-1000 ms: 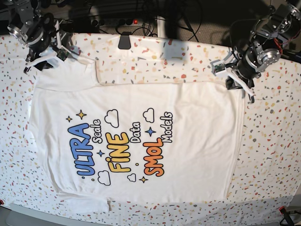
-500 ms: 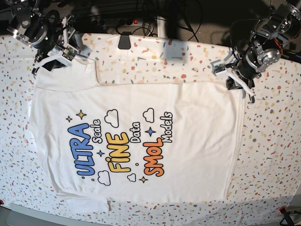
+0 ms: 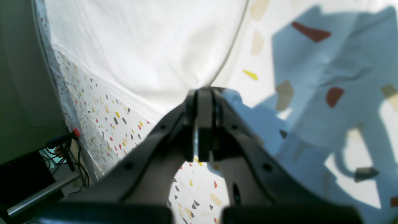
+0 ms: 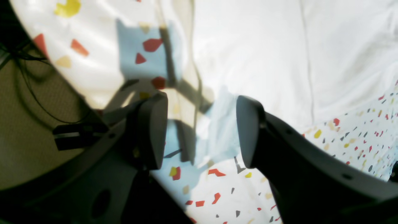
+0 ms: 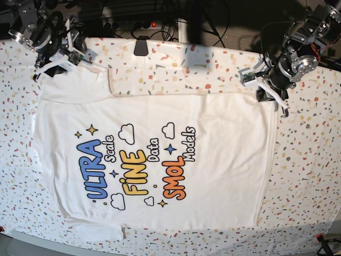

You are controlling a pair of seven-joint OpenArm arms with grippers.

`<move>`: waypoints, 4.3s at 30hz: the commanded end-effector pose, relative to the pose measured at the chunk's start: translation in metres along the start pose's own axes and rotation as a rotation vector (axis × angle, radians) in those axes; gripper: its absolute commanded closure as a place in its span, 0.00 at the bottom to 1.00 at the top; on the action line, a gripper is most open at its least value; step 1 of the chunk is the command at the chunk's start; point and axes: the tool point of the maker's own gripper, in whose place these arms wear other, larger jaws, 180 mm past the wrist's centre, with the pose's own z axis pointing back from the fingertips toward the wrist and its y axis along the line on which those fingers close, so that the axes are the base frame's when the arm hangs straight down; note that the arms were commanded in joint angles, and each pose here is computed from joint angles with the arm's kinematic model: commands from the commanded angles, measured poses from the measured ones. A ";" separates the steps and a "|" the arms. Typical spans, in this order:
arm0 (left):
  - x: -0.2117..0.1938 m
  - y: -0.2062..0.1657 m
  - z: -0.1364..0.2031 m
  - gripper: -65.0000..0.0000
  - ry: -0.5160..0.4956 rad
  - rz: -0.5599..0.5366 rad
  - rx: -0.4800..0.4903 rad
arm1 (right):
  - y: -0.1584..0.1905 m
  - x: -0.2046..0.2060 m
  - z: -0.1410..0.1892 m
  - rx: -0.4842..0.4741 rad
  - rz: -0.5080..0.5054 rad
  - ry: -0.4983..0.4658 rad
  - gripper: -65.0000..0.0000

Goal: Fold the T-shirt properly
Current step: 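Move the right gripper to the opposite shoulder corner of the shirt, then close both grippers on the shirt's shoulder corners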

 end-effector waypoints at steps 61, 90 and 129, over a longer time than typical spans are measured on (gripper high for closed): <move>0.003 0.011 0.003 1.00 -0.024 0.026 0.024 | 0.001 -0.013 -0.007 0.019 -0.085 -0.010 0.49; 0.003 0.011 0.003 1.00 -0.027 0.024 0.025 | 0.012 -0.001 -0.016 0.002 0.131 -0.028 0.54; 0.000 0.014 0.003 1.00 -0.008 -0.036 0.043 | -0.010 -0.011 -0.014 -0.159 -0.006 0.070 1.00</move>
